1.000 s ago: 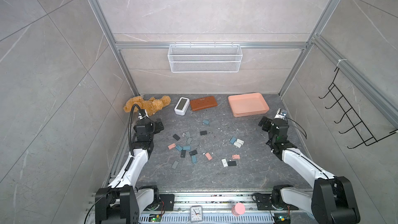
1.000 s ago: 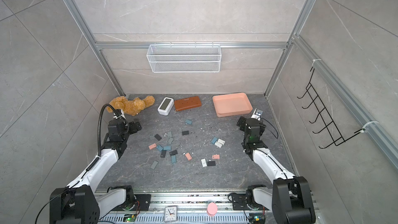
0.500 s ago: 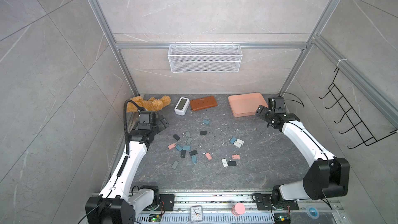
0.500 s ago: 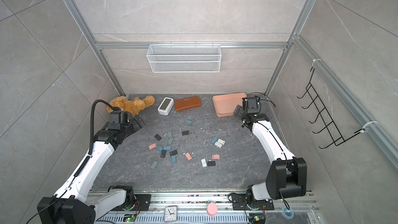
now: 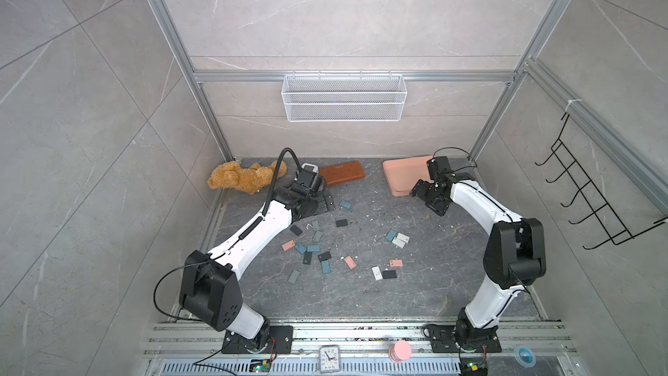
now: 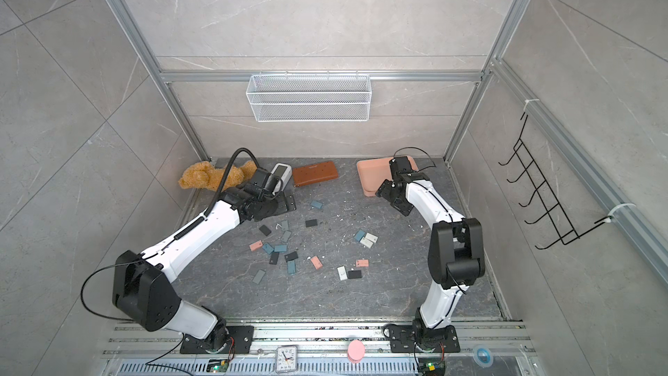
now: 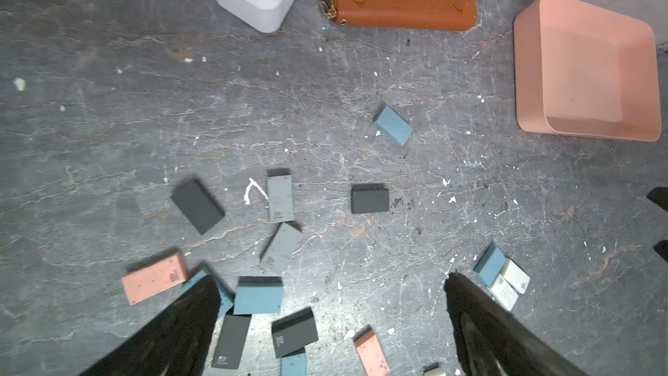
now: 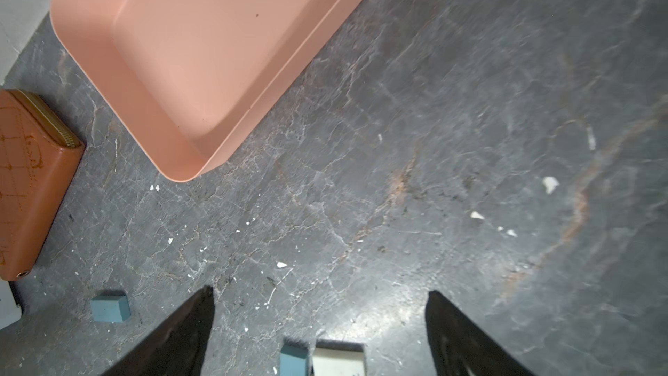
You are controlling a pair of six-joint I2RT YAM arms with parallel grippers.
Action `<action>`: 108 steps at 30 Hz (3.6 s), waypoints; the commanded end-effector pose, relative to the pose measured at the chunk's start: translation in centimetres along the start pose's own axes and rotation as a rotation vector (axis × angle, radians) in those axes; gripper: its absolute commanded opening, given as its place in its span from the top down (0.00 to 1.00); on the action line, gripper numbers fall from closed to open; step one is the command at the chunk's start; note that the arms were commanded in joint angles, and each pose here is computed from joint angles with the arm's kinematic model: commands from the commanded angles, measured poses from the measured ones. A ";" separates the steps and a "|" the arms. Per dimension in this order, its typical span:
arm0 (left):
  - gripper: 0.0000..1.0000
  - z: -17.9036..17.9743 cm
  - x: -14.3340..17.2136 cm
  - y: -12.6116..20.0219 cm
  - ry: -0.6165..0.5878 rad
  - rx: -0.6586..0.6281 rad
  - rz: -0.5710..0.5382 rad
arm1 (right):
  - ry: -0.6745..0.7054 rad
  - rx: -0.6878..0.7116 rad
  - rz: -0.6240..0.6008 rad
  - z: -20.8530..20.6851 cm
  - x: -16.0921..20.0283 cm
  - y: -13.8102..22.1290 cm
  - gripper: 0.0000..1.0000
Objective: Put the eraser in the storage box
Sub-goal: Move the storage box to the center of the board.
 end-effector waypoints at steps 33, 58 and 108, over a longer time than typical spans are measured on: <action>0.00 -3.8 -3.4 -1.7 -0.147 0.121 0.036 | -0.017 0.155 0.016 4.5 -1.3 -9.3 0.47; 0.00 -3.9 -2.9 -1.5 -0.016 0.155 0.068 | 0.264 0.280 0.017 -4.6 0.3 -5.2 0.77; 0.00 2.9 0.6 1.1 0.221 0.089 0.046 | 0.645 0.223 0.183 0.4 13.8 -5.1 1.00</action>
Point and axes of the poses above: each gripper's point midway between its finger pads, its own y axis back along the fingers, its own z axis along the line the jaws close on, x = y × z, the point moved 10 cm from there along y, back along the fingers, and after that the axes turned 15 degrees about -y, right-handed, at the moved point
